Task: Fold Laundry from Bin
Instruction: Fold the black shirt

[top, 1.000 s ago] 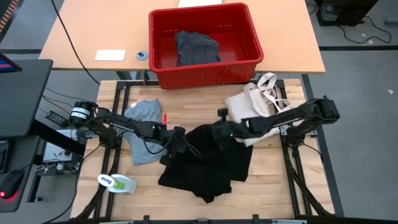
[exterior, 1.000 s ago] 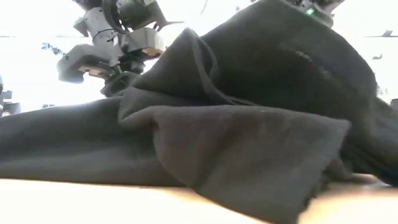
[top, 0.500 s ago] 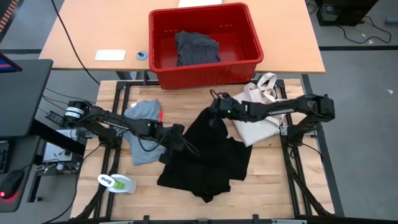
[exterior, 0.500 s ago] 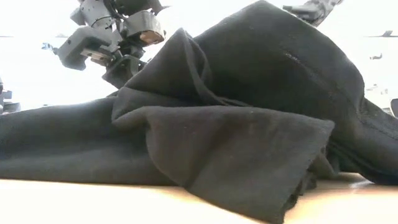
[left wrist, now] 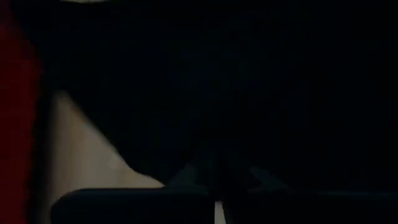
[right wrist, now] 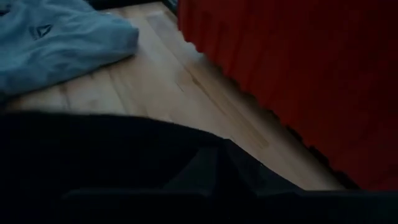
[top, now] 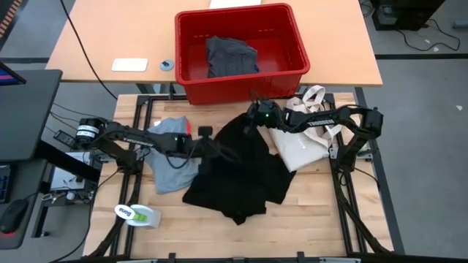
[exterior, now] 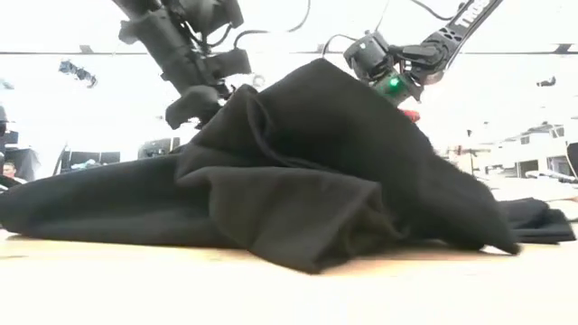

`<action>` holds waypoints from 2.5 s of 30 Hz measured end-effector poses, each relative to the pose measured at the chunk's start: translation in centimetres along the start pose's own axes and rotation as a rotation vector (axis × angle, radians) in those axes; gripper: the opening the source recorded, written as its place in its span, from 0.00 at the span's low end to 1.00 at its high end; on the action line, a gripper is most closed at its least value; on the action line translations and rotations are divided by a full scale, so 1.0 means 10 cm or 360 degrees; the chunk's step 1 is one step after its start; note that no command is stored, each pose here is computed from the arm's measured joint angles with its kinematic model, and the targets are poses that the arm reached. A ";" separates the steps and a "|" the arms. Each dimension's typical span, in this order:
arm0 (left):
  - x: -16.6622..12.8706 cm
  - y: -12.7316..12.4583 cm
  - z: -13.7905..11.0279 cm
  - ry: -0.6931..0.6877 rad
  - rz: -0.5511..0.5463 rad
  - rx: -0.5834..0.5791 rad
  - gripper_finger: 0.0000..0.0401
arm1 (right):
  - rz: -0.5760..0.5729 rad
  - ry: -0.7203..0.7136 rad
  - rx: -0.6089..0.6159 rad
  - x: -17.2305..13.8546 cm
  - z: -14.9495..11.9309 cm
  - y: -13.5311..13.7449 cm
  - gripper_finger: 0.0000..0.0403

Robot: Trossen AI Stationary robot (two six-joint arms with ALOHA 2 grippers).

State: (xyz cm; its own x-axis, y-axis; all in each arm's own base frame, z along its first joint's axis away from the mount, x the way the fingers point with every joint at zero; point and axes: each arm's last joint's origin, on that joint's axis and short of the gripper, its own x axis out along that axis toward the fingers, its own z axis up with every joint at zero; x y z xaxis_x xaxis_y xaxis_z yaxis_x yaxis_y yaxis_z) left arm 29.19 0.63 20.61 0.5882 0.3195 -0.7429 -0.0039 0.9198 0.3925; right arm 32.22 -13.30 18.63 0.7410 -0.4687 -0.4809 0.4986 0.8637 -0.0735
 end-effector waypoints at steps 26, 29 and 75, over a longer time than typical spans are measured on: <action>0.29 0.05 0.06 -0.0231 -0.0437 -0.0107 0.03 | -0.0081 0.0158 0.0002 0.04 -0.11 -0.53 0.50; 0.29 0.04 0.07 -0.0226 -0.0443 -0.0140 0.03 | -0.0076 0.0175 -0.0023 0.04 -0.12 -0.53 0.50; 0.22 0.10 -0.03 -0.0076 -0.0471 -0.0294 0.03 | 0.0390 -0.0028 -0.0267 -0.53 -0.20 0.39 0.61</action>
State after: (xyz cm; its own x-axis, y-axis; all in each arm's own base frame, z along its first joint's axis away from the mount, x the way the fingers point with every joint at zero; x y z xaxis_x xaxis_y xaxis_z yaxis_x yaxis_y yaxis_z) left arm 30.26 2.32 19.23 0.6230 0.0256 -0.7818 0.0289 0.9980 0.0558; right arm 29.34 -7.11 19.17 0.8385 -0.2441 -0.4872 0.2237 0.9694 -0.1008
